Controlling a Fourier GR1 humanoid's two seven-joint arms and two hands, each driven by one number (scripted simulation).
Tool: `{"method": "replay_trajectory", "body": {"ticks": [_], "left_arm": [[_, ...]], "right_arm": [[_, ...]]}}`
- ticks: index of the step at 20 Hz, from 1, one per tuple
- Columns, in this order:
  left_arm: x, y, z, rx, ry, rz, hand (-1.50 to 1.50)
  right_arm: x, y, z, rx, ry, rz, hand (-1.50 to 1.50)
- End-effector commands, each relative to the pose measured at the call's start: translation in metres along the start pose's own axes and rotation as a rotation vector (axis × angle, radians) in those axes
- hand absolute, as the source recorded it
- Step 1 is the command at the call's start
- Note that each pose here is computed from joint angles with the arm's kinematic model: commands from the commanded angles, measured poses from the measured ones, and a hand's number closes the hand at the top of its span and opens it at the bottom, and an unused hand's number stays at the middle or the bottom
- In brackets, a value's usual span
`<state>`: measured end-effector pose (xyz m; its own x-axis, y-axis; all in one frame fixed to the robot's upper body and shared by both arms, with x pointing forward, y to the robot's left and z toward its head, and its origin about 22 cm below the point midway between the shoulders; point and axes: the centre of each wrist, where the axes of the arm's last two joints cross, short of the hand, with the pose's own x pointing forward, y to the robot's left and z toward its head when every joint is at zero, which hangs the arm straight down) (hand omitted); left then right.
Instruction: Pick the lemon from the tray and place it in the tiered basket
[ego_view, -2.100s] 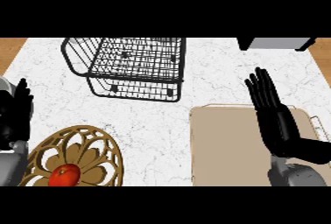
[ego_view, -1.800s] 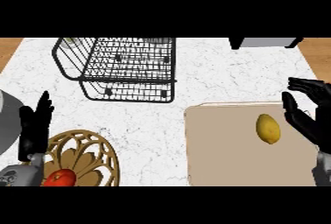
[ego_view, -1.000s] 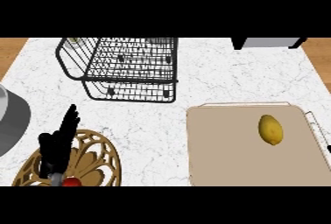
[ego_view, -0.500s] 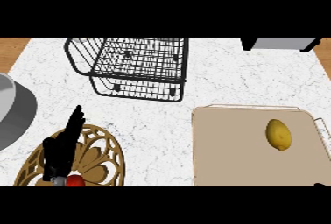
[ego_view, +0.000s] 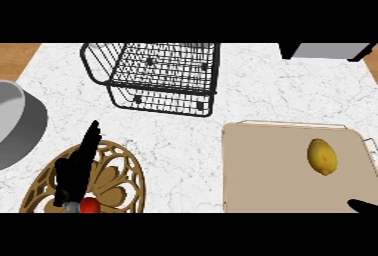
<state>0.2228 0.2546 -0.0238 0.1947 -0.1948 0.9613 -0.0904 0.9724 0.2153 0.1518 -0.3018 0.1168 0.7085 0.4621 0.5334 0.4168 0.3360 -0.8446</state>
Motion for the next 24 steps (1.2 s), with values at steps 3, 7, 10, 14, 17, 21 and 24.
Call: {"method": "replay_trajectory", "body": {"ticks": [3, 7, 10, 14, 17, 21, 24], "left_arm": [[-0.002, -0.014, -0.003, -0.011, 0.049, 0.015, 0.0], [-0.013, -0.02, 0.006, -0.01, 0.067, 0.012, 0.0], [-0.019, -0.014, 0.009, 0.012, 0.061, 0.012, 0.0], [-0.014, -0.004, 0.008, 0.026, 0.065, 0.008, 0.0], [-0.017, -0.011, 0.001, 0.024, 0.071, 0.023, 0.0], [-0.018, -0.021, 0.002, 0.021, 0.059, 0.024, 0.0], [-0.01, -0.008, -0.003, 0.014, 0.06, 0.037, 0.0]], "right_arm": [[0.038, 0.025, 0.008, -0.011, 0.141, 0.157, -1.5], [0.043, 0.047, 0.002, 0.041, 0.202, 0.262, -1.5], [0.047, 0.06, 0.001, 0.084, 0.228, 0.3, -1.5], [0.08, 0.075, -0.002, 0.116, 0.234, 0.27, -1.5], [0.092, 0.073, -0.001, 0.129, 0.208, 0.276, -1.5], [0.104, 0.093, -0.011, 0.186, 0.244, 0.313, -1.5], [0.111, 0.109, -0.012, 0.219, 0.292, 0.375, -1.5]]}}
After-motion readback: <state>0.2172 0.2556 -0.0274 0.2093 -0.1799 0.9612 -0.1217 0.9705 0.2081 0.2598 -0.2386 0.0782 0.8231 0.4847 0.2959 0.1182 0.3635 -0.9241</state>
